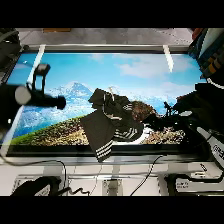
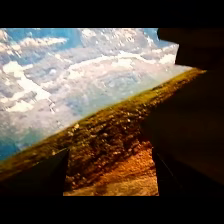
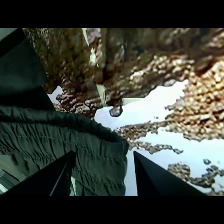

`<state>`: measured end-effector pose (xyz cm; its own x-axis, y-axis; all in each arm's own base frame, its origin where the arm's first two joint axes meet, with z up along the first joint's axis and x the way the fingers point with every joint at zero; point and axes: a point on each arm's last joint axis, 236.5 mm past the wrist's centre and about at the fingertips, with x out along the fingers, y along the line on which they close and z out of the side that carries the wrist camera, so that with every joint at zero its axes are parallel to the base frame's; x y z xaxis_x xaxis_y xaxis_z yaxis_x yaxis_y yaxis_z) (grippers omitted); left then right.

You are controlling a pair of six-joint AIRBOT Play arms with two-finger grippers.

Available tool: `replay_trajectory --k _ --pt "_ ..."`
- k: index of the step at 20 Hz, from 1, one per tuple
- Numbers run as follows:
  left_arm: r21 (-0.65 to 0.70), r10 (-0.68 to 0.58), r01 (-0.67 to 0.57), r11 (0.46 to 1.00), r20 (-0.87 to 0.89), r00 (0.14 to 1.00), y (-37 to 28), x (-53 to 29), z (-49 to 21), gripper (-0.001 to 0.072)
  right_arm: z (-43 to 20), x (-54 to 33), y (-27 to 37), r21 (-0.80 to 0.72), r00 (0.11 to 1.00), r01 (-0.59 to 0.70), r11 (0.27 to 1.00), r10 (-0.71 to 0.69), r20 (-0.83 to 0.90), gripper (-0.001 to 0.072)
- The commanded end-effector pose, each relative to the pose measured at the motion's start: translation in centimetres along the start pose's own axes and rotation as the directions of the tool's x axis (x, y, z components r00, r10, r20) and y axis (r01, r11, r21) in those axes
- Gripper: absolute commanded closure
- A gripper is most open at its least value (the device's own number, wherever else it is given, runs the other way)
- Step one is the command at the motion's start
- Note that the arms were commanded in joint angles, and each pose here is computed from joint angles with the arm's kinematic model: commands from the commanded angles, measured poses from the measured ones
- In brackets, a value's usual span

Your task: Fold the clothes and pants, and hang the long-sleeved shirts on hangers.

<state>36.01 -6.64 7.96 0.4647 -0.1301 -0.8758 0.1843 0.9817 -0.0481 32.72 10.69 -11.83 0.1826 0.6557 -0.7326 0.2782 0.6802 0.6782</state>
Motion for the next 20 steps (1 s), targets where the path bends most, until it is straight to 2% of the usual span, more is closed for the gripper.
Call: replay_trajectory --k 1,4,5,7,8,10,11,12,13,18,20 --pt "-0.175 -0.177 0.162 0.971 -0.07 0.982 -3.7 1.1 -8.4 0.0154 -0.4 0.3 -0.5 -0.018 1.0 0.012 1.0 -0.012 -0.017 0.0265" --pt "-0.337 -0.332 0.283 0.898 -0.097 0.938 -7.5 2.1 -14.4 0.0154 -1.2 0.4 -0.9 -0.02 0.998 0.021 1.0 -0.022 -0.053 0.029" --pt "-0.371 -0.368 0.306 0.877 -0.107 0.924 -8.4 2.5 -15.9 0.0152 -1.7 0.6 -0.7 -0.017 0.997 0.017 1.0 -0.019 -0.073 0.0323" --pt "-0.438 -0.416 0.321 0.84 -0.141 0.898 -9.5 3.8 -18.9 0.0147 -2.8 1.2 -0.3 -0.038 0.993 0.017 0.999 -0.021 -0.116 0.0336" --pt "-0.467 -0.435 0.321 0.823 -0.156 0.887 -9.9 4.3 -20.0 0.0126 -3.4 1.8 0.0 -0.052 0.99 0.018 0.998 -0.025 -0.136 0.0334" --pt "-0.523 -0.471 0.33 0.786 -0.16 0.868 -10.7 4.9 -21.3 -0.0001 -4.1 2.8 0.6 -0.092 0.988 0.03 0.995 -0.043 -0.151 0.0336" --pt "-0.537 -0.475 0.328 0.777 -0.157 0.866 -10.8 5.2 -21.7 -0.0001 -3.9 3.1 0.7 -0.11 0.989 0.041 0.993 -0.056 -0.136 0.0412" --pt "-0.545 -0.477 0.328 0.772 -0.154 0.865 -10.8 5.3 -21.8 -0.0001 -3.7 3.4 0.7 -0.12 0.99 0.049 0.992 -0.064 -0.124 0.0627" --pt "-0.546 -0.477 0.327 0.772 -0.158 0.864 -10.8 5.4 -21.9 0.0 -3.5 3.4 0.8 -0.118 0.992 0.051 0.992 -0.064 -0.113 0.0685" --pt "-0.572 -0.493 0.334 0.749 -0.145 0.858 -11.2 5.6 -22.1 0.0001 -2.2 3.2 2.1 -0.083 0.998 0.014 0.996 -0.019 -0.054 0.0688" --pt "-0.56 -0.492 0.335 0.758 -0.153 0.857 -11.3 5.9 -22.6 0.0003 -1.7 3.2 2.8 -0.057 0.999 -0.013 0.998 0.011 -0.032 0.0688"
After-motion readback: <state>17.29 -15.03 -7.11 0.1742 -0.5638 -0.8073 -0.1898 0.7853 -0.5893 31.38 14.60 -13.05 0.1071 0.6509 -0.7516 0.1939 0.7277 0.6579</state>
